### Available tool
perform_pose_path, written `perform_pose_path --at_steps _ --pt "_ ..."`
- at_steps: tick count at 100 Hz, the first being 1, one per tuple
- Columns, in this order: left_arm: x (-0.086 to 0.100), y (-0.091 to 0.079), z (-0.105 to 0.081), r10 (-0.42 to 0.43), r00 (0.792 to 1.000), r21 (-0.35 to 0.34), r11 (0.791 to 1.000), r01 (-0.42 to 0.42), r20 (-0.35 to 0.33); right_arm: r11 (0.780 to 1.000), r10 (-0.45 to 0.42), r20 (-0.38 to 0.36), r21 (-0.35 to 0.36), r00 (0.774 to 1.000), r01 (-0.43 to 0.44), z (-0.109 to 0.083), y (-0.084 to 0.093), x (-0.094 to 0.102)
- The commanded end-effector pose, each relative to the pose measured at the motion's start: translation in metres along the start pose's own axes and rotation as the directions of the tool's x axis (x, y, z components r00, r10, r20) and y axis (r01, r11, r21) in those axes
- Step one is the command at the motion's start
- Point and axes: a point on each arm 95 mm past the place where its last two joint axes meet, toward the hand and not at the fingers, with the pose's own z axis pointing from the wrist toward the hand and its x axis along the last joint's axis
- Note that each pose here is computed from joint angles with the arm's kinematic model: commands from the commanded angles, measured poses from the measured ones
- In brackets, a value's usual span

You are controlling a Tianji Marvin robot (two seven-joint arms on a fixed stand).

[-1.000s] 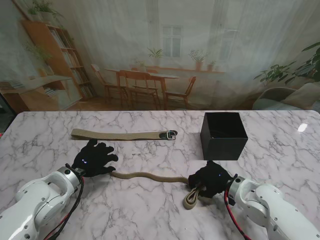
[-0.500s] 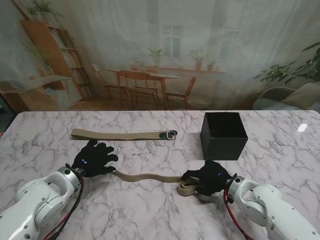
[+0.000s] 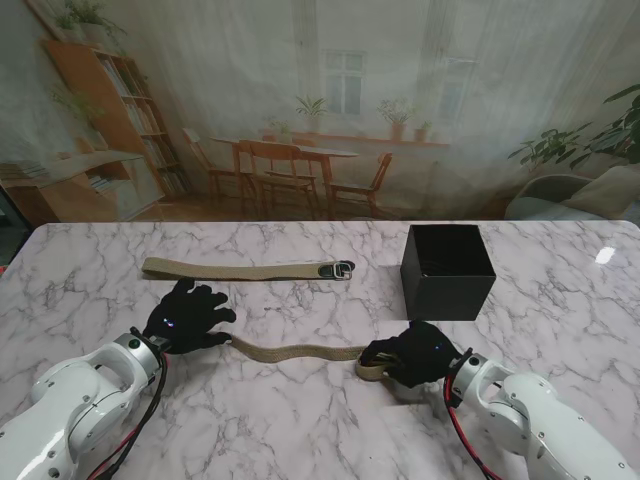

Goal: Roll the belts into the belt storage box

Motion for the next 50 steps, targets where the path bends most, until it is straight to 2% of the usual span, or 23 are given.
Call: perform_pose_path --at_steps 1,50 --pt "0.0010 0.0023 -0.0004 -0.001 1.000 -0.014 1.000 0.001 0.000 1.000 0.001 -0.013 0.009 1.000 -0.001 0.0008 -0.0025 0.0007" --pt "0.0009 0.0019 -0.0003 0.000 1.000 -0.012 1.000 0.000 0.000 1.000 0.011 0.056 0.006 0.998 -0.011 0.0015 -0.0072 0.0043"
